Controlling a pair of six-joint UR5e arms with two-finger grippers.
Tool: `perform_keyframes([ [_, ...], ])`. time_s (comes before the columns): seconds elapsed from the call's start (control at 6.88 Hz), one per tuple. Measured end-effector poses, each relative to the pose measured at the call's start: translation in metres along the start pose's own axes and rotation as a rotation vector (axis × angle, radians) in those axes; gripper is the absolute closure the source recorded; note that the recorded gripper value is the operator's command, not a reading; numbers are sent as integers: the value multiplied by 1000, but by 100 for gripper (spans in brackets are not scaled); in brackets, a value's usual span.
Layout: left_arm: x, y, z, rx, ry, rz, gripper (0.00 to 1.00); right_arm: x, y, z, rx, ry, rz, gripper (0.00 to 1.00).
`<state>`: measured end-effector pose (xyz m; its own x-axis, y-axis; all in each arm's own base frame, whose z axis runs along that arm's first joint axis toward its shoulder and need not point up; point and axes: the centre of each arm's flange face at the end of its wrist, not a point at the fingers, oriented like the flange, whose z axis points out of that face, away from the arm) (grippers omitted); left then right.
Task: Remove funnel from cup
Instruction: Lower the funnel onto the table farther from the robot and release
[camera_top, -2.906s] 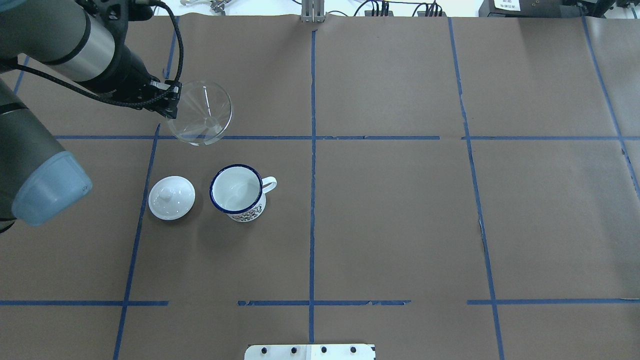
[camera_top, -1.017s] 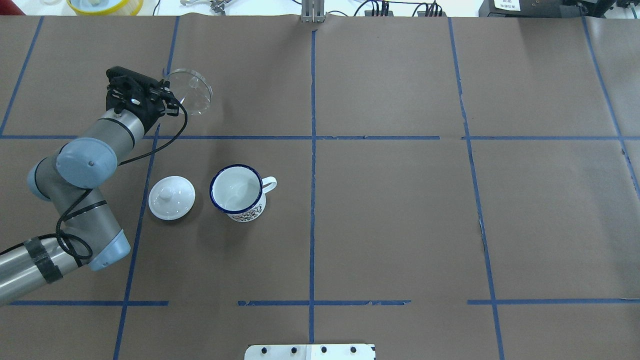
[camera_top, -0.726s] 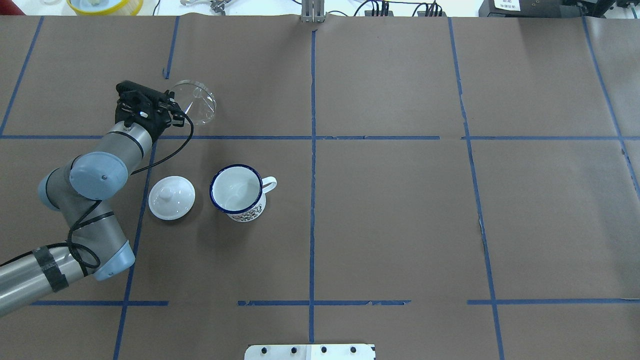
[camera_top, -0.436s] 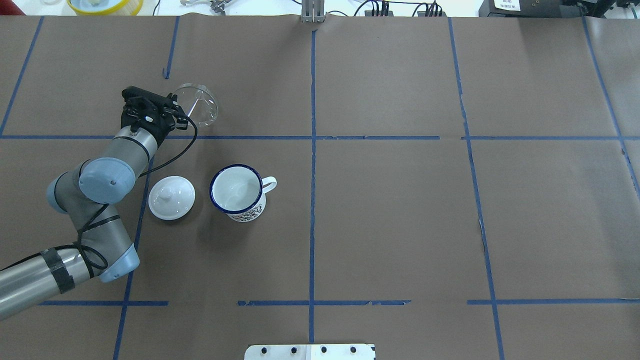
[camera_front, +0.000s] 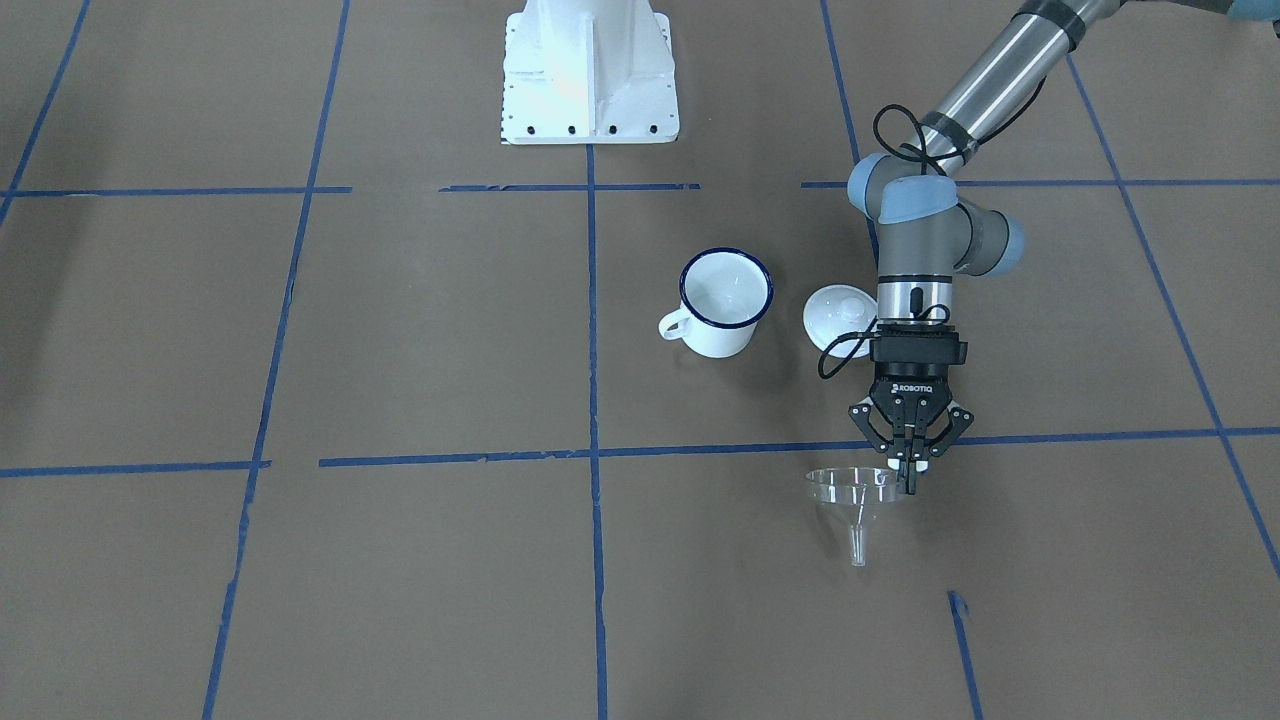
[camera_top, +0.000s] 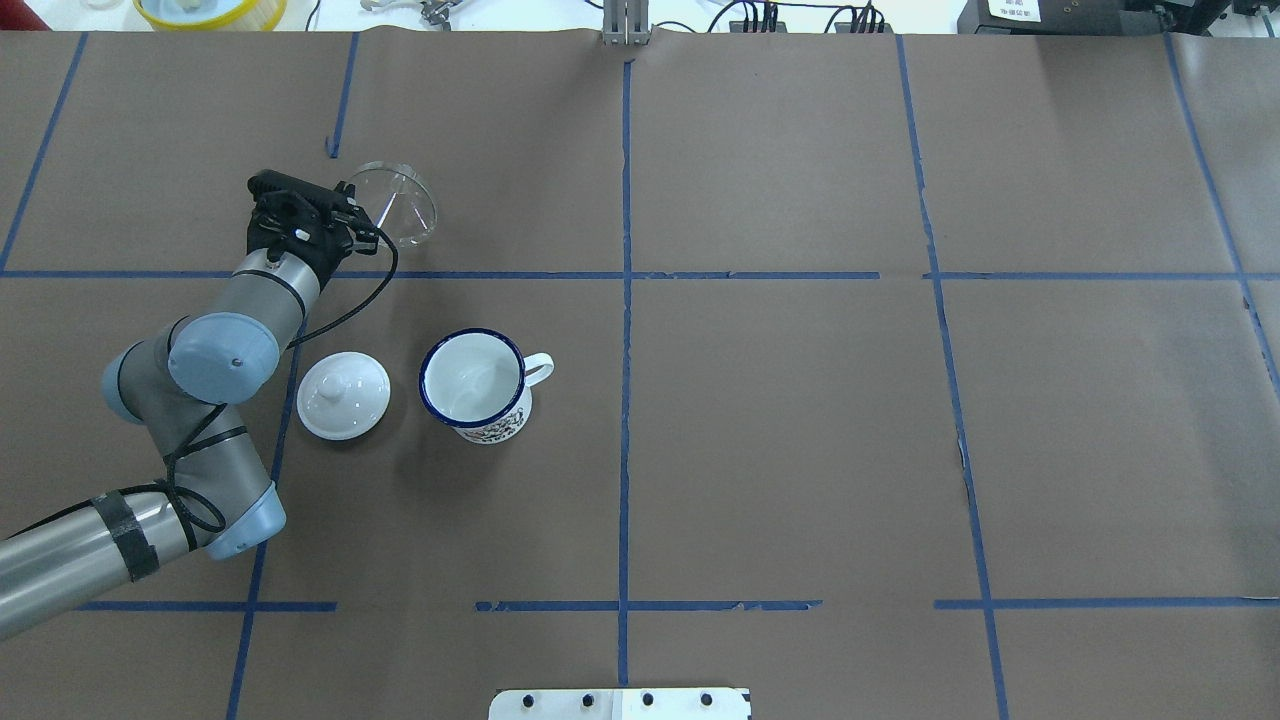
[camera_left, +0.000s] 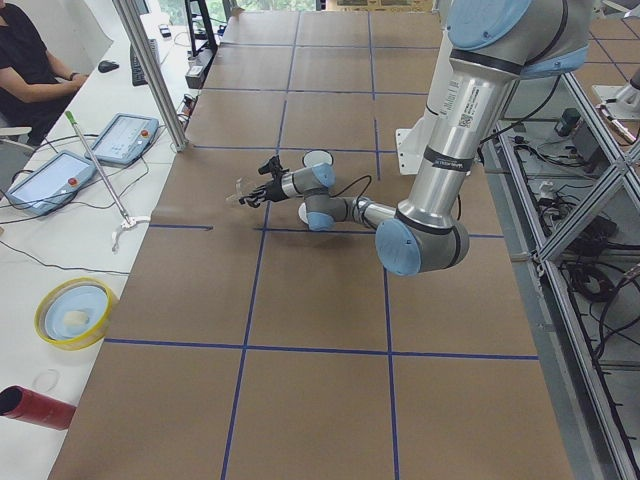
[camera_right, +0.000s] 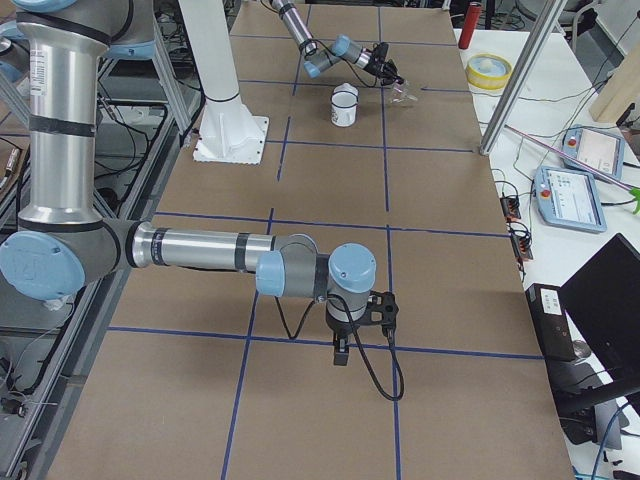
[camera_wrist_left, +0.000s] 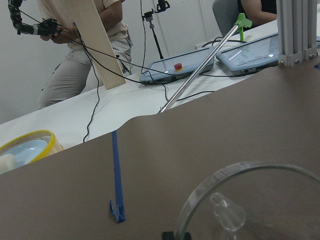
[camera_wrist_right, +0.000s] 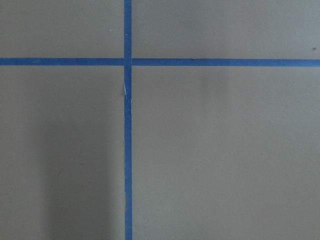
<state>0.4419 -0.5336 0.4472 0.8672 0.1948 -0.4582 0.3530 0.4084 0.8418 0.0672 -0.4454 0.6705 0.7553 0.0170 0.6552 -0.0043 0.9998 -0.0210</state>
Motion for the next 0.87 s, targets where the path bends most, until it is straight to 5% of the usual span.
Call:
perform_keyframes([
  [0.15,0,0,1,1,-1,-1,53,0,0,0,0,0,0,0],
  [0.44,-2,-1,2,2,-5,-1,0,0,0,0,0,0,0,0],
  [0.87,-4,-5,1,9,0,-6,0,0,0,0,0,0,0,0],
])
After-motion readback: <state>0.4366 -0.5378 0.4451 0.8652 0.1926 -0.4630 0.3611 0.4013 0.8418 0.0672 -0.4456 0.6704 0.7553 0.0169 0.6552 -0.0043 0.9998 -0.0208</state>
